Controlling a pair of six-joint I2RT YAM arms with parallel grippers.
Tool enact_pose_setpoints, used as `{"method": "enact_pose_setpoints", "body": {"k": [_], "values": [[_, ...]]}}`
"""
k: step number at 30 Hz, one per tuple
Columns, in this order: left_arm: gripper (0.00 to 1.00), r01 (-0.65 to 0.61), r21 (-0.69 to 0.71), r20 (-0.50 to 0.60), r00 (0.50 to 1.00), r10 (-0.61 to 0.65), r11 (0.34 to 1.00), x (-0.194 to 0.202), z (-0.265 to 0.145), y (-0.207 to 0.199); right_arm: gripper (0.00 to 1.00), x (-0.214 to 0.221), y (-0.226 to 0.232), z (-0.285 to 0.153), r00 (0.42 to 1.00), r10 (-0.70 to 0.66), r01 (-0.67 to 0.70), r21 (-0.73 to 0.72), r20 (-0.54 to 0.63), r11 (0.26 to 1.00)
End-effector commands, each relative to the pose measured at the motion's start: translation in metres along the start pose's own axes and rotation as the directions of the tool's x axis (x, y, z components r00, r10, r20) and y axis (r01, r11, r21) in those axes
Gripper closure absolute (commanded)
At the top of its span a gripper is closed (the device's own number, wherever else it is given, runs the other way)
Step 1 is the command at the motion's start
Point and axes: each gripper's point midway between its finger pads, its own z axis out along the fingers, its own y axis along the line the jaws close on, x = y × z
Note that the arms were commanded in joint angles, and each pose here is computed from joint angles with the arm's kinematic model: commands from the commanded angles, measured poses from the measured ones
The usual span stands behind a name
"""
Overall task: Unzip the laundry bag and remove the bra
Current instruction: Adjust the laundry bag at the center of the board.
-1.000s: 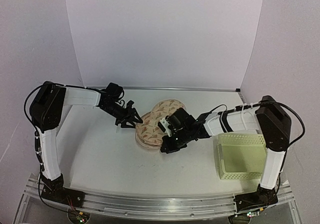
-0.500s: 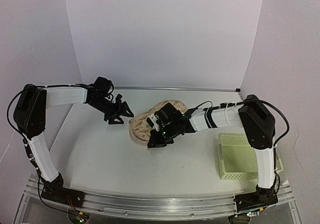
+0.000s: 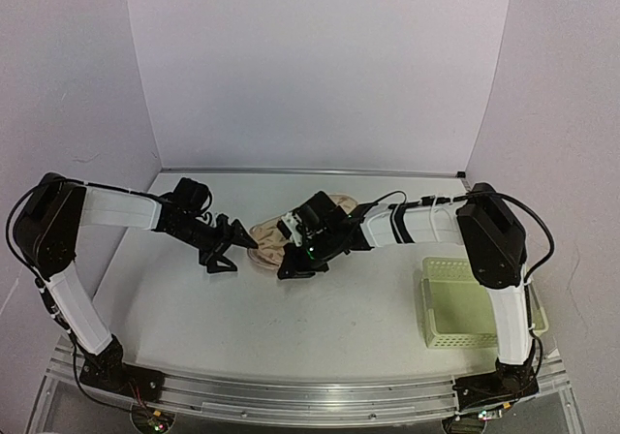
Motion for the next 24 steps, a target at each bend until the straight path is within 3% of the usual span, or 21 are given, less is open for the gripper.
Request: {"method": "enact_pose_setpoints", "body": {"k": [1, 20, 24], "values": [[0.17, 0.013, 0.159, 0.041, 0.999, -0.02, 0.987, -0.008, -0.004, -0.038, 1.0, -0.016, 0.019, -0.008, 0.999, -0.024, 0.025, -0.046, 0.036, 0.999], [0.16, 0.083, 0.187, -0.015, 0.997, -0.082, 0.979, -0.008, 0.032, -0.035, 1.0, -0.022, 0.034, -0.015, 0.997, -0.052, 0.056, -0.072, 0.054, 0.996], [0.22, 0.089, 0.189, -0.03, 0.996, -0.085, 0.978, -0.008, 0.038, -0.033, 1.0, -0.021, 0.035, -0.017, 0.997, -0.057, 0.061, -0.075, 0.055, 0.995]]}}
